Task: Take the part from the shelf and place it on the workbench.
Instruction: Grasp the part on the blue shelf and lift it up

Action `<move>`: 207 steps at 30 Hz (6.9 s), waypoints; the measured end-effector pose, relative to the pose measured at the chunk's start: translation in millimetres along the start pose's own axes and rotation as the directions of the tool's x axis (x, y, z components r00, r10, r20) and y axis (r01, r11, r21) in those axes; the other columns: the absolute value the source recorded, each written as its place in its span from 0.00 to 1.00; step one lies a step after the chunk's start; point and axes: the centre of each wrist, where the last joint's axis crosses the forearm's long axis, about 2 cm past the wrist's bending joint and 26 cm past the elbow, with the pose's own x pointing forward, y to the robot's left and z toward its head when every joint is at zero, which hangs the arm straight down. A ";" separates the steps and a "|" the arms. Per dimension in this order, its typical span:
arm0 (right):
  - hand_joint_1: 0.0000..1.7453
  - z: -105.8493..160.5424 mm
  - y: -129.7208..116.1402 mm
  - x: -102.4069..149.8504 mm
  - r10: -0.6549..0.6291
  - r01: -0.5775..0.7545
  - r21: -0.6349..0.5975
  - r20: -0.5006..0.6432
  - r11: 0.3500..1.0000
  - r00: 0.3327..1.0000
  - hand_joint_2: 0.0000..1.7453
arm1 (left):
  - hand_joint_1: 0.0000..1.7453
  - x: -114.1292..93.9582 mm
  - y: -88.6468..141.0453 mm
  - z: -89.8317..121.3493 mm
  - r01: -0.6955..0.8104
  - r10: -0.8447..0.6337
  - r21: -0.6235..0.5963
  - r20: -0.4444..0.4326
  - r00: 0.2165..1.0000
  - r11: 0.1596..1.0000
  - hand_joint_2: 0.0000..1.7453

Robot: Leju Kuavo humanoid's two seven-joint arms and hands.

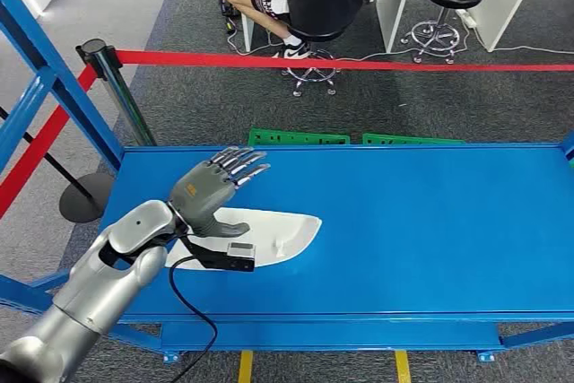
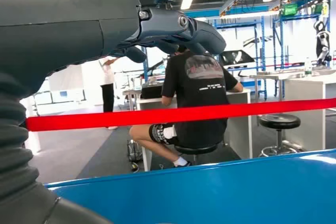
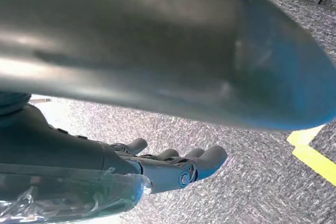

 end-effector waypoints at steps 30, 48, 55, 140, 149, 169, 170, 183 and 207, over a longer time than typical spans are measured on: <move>0.00 -0.4 -1.4 2.9 0.019 -0.019 -0.002 0.011 1.000 1.000 0.00 | 0.00 59.8 -43.5 49.0 -0.115 0.101 0.115 0.120 0.988 0.987 1.00; 0.00 -0.3 -1.2 2.7 0.018 -0.018 0.002 0.004 1.000 1.000 0.00 | 0.00 42.6 -53.7 52.7 -0.092 0.093 -0.029 0.025 0.995 0.995 1.00; 0.00 -0.4 -1.3 2.8 0.019 -0.019 0.001 0.004 1.000 1.000 0.00 | 0.00 27.1 -68.9 65.2 -0.100 0.099 -0.078 -0.026 0.995 0.992 1.00; 0.00 -0.4 -2.2 7.6 0.084 -0.083 -0.026 0.024 0.996 0.996 0.00 | 1.00 9.8 -61.2 127.1 -0.810 0.889 0.525 0.195 0.415 0.262 1.00; 0.00 -0.3 -1.9 5.9 0.056 -0.056 -0.034 0.005 0.998 0.998 0.00 | 1.00 29.0 -46.8 108.2 -0.850 0.881 0.522 0.365 0.301 0.074 1.00; 0.00 -0.1 -1.3 3.5 0.013 -0.013 -0.036 -0.008 0.999 1.000 0.00 | 1.00 34.9 -38.8 104.4 -0.833 0.845 0.552 0.428 0.321 0.036 1.00; 0.00 -0.1 -1.3 3.4 0.011 -0.012 -0.037 -0.008 0.999 1.000 0.00 | 1.00 34.8 -38.9 104.5 -0.829 0.845 0.558 0.422 0.330 0.045 1.00; 0.00 0.1 -0.5 2.8 -0.010 0.010 -0.036 -0.012 0.999 1.000 0.00 | 1.00 34.8 -40.7 108.6 -0.796 0.845 0.598 0.377 0.380 0.091 1.00; 0.00 0.4 -0.2 4.3 -0.029 0.027 -0.061 -0.035 0.998 0.999 0.00 | 1.00 33.4 -40.6 113.9 -0.783 0.844 0.618 0.380 0.379 0.073 1.00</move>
